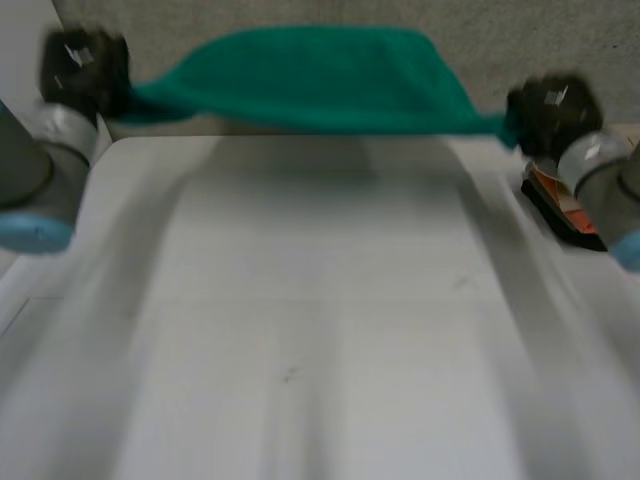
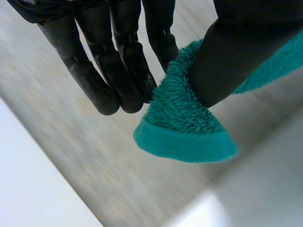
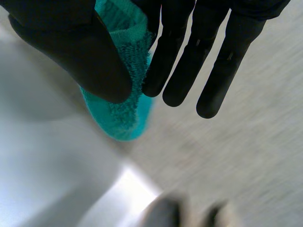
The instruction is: Fold the laundry.
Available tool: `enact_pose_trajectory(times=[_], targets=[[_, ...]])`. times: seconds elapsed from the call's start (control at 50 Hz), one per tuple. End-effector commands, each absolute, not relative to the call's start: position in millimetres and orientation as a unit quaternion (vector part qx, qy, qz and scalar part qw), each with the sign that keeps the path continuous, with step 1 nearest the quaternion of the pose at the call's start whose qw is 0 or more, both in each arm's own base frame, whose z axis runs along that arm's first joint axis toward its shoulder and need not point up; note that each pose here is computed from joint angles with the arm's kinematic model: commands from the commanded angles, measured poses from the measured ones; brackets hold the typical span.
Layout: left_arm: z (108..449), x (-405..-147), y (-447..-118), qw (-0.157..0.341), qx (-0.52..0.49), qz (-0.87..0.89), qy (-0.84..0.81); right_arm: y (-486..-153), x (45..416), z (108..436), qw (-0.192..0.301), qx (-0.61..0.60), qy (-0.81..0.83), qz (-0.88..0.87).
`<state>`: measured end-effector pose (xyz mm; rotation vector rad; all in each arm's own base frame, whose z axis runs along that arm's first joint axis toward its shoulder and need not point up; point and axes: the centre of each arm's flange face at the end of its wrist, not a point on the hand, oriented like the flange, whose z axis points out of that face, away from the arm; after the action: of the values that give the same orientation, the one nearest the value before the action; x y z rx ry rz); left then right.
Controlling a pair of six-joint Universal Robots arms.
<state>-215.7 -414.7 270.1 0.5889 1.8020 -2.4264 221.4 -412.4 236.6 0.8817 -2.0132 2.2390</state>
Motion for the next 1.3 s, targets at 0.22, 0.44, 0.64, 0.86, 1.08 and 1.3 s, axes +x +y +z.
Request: enact_pose_trajectory(times=[0.22, 0.44, 0.64, 0.86, 1.08, 1.3], targets=[[162.7, -209.0, -367.5, 0.066, 0.323, -0.609, 0.721, -372.8, 195.6, 137.9, 0.012, 0.385, -0.749, 0.539], [180.8, -204.5, -359.5, 0.071, 0.327, -0.599, 0.728, -359.3, 187.6, 161.6, -0.005, 0.357, -0.782, 0.510], [174.3, -202.7, -358.9, 0.083, 0.345, -0.587, 0.728, -345.1, 193.9, 152.2, -0.019, 0.351, -0.805, 0.478], [169.1, -195.7, -352.8, 0.080, 0.350, -0.564, 0.744, -352.1, 198.7, 131.6, 0.014, 0.361, -0.780, 0.511], [166.2, -193.9, -329.3, 0.055, 0.359, -0.540, 0.760, -360.7, 202.3, 126.9, 0.032, 0.354, -0.735, 0.578], [151.3, -193.0, -314.8, 0.042, 0.373, -0.514, 0.771, -356.0, 201.2, 125.7, 0.026, 0.349, -0.747, 0.566]])
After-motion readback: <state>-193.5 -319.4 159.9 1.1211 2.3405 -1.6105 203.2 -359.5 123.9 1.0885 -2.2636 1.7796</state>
